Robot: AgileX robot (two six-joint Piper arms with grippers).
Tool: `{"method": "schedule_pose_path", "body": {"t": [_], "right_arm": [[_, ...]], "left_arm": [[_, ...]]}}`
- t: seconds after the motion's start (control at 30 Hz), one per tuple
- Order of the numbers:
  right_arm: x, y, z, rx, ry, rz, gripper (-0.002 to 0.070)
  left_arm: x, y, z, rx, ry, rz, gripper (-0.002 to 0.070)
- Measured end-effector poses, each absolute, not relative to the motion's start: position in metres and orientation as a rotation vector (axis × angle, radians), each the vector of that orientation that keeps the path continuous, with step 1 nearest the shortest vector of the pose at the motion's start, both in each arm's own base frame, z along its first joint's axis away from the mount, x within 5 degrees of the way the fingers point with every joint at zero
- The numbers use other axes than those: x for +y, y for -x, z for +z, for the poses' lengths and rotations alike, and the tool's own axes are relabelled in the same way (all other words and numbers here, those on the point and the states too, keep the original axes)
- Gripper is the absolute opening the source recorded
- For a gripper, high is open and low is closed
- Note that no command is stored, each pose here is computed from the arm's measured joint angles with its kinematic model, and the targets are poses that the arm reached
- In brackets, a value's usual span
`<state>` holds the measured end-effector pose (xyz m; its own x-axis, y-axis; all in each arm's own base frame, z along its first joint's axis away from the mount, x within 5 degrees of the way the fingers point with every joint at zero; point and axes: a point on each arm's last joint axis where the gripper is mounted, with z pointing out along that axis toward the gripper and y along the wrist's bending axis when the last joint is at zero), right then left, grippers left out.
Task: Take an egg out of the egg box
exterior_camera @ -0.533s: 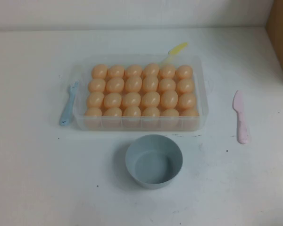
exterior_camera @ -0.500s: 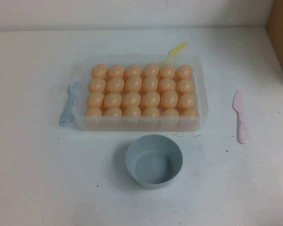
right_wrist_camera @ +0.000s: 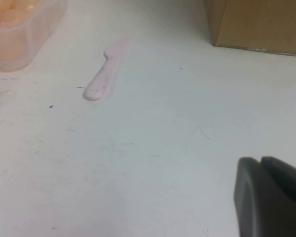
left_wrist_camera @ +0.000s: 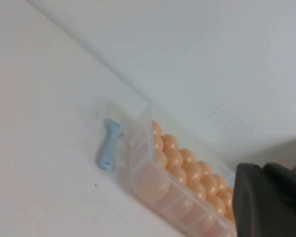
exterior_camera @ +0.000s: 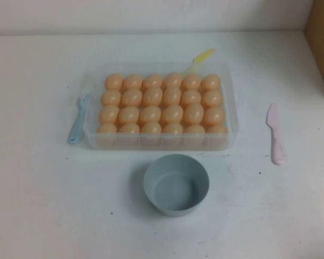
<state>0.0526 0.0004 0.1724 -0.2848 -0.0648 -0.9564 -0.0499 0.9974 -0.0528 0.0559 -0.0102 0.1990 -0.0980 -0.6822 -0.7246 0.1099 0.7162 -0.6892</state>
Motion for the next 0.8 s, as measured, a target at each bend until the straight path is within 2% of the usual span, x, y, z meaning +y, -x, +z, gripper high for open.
{"method": "schedule_pose_path", "body": {"t": [0.27, 0.37, 0.53, 0.67, 0.8], "right_arm": [[0.0004, -0.0526, 0.1724, 1.86, 0.083, -0.015, -0.002], [0.0004, -0.0526, 0.1724, 1.86, 0.083, -0.015, -0.002], [0.0004, -0.0526, 0.1724, 1.86, 0.083, -0.015, -0.002], [0.0004, -0.0526, 0.1724, 1.86, 0.083, -0.015, -0.002], [0.0004, -0.0526, 0.1724, 1.86, 0.083, -0.015, -0.002]], "left_arm": [[-0.0073, -0.0562, 0.2029, 1.481, 0.504, -0.703, -0.0006], [-0.0072, -0.0562, 0.2029, 1.498, 0.418, -0.615, -0.0006], [-0.0104, -0.0559, 0.198, 1.582, 0.106, -0.338, -0.0006], [-0.0117, -0.0556, 0.1959, 1.606, 0.021, -0.274, -0.0006], [-0.0119, -0.0556, 0.1959, 1.606, 0.021, -0.279, -0.0006]]}}
